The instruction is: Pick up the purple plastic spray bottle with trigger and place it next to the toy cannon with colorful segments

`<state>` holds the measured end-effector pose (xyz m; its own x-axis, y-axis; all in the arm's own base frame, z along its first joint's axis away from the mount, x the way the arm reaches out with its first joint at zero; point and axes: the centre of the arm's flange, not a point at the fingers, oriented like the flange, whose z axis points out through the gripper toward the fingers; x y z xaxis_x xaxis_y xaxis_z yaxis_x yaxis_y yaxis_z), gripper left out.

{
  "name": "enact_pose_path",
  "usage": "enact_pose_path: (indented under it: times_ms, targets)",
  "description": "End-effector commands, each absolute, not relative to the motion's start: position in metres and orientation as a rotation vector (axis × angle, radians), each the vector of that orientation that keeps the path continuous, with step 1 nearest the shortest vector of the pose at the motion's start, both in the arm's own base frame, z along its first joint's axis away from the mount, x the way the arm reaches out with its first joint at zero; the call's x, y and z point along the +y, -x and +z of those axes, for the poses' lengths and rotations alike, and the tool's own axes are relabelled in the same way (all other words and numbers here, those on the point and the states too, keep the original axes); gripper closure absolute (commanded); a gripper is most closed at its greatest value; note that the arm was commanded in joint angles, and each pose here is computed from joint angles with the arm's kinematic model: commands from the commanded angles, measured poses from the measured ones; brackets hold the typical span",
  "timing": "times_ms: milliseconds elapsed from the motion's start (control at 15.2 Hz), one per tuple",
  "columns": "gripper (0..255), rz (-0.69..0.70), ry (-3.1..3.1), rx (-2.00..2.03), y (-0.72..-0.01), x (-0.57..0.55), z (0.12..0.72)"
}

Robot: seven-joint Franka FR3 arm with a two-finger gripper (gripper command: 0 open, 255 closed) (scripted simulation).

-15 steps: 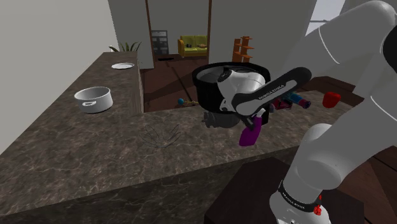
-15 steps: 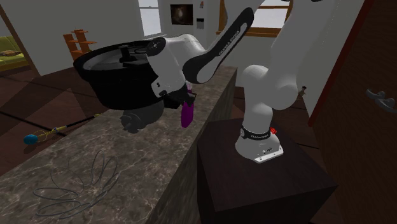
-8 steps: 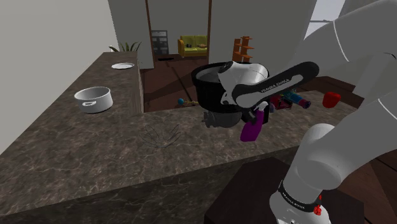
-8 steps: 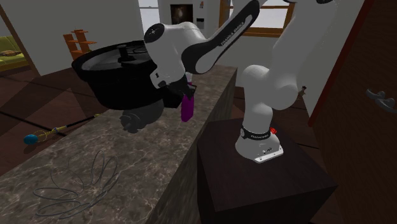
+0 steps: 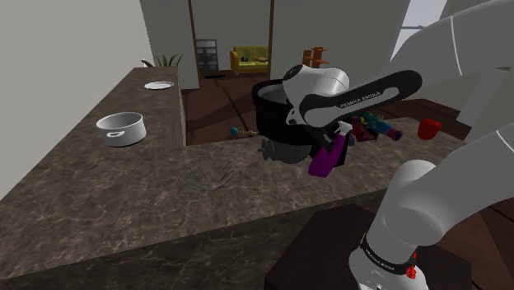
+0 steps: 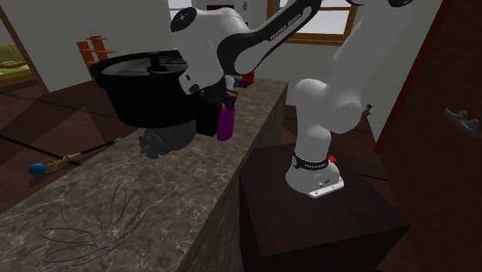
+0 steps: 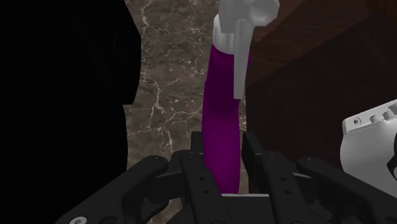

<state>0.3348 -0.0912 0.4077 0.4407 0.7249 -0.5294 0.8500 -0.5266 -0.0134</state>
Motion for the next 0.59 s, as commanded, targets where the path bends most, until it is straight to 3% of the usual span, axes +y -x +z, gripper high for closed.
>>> enact_pose_path:
  times_ms: [0,528]
  targets:
    - [255,-0.695,-2.445,1.353,-0.336,-0.094,0.422]
    - [255,-0.695,-2.445,1.353,-0.336,-0.094,0.465]
